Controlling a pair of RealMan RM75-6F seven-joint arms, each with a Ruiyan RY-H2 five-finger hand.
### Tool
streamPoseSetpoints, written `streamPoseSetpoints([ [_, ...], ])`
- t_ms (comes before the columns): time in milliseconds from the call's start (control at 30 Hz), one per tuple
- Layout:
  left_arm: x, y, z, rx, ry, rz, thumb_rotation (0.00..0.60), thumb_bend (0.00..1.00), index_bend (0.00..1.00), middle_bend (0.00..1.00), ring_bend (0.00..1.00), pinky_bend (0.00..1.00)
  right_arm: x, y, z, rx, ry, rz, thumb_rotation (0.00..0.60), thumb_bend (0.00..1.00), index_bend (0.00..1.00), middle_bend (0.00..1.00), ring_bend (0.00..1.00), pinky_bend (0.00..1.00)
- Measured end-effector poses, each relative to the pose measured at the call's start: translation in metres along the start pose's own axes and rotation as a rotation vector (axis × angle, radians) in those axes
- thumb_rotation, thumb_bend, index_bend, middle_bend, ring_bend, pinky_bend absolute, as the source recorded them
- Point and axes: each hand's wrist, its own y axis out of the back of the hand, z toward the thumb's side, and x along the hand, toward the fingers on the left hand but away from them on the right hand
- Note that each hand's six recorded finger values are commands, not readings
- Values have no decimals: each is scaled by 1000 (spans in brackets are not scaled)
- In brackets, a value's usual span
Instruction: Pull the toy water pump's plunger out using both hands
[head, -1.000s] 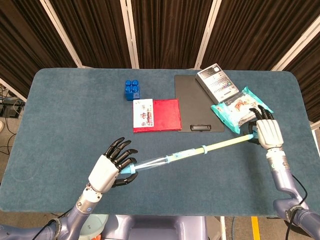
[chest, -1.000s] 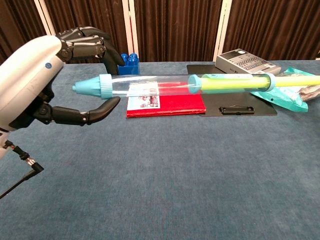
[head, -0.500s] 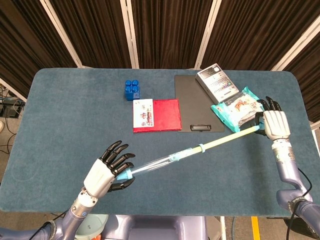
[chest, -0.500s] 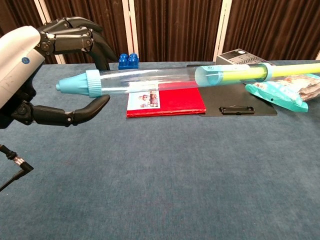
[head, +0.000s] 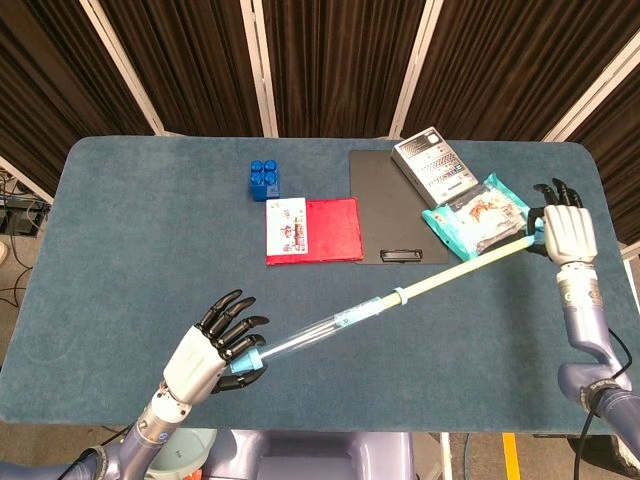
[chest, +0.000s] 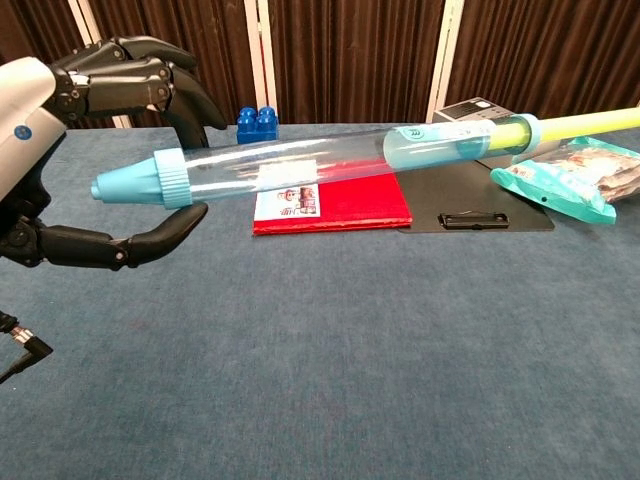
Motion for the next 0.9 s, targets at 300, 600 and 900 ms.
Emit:
streamPoseSetpoints([
  [300, -4, 3, 4, -1, -15, 5, 600, 466, 760, 327, 143, 137, -11, 5, -1, 24, -19, -9, 600, 369, 797, 202, 70, 132],
  [600, -9, 5, 9, -7, -27, 5, 600, 466, 760, 328, 143, 138, -15, 12, -7, 38, -39, -21, 600, 365, 798, 201, 70, 133],
  [900, -4, -2, 3, 47, -34, 3, 600, 455, 714, 317, 143, 137, -7, 9, -12, 39, -38, -17, 600, 321, 761, 191, 70, 133],
])
